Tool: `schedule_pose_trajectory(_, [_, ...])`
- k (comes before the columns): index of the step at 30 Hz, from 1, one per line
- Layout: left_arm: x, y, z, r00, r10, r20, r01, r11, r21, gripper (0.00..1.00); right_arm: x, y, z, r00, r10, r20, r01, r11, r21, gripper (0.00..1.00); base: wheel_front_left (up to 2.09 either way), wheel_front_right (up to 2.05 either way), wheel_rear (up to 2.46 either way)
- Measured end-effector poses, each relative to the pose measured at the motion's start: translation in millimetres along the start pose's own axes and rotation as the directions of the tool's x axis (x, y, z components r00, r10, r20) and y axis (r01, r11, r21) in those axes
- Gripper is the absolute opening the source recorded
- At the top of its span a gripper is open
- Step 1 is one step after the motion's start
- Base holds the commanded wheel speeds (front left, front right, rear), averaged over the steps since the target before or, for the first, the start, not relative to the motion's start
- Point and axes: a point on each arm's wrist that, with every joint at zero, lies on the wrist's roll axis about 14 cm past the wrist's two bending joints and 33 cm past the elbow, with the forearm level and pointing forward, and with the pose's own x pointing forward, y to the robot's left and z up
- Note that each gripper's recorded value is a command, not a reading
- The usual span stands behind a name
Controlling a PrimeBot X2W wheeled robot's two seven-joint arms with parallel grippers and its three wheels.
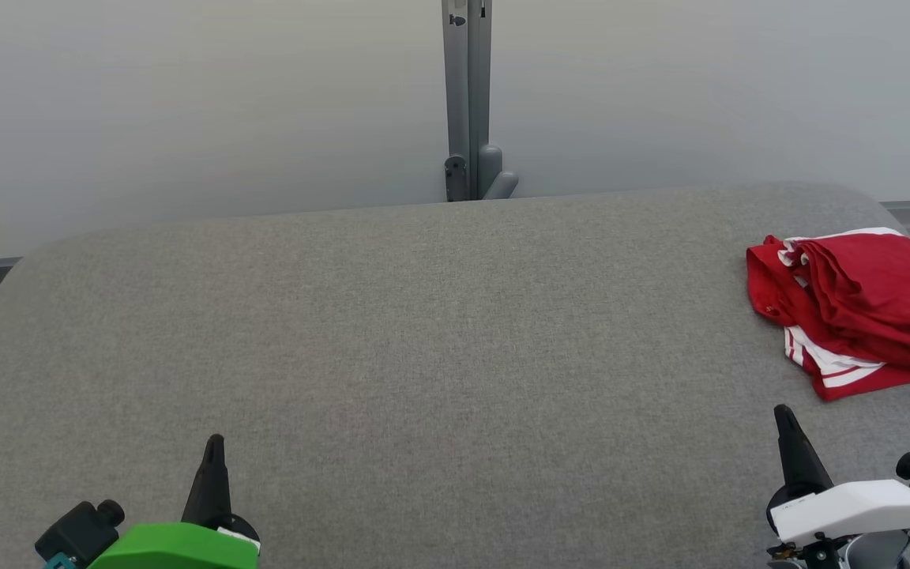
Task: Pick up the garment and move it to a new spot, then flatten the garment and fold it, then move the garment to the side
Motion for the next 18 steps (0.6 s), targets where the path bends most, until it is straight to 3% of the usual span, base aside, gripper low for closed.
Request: schedule_pose_trajectory(18, [17.0,-5.2,4.0,1.000,-0.010,-0.010,0.008,0.978,-0.208,0.00,10.3,-9.9,6.5,0.999,-0.036,0.000,0.035,0.976,0.215,0.00,0.00,0.00,0.00])
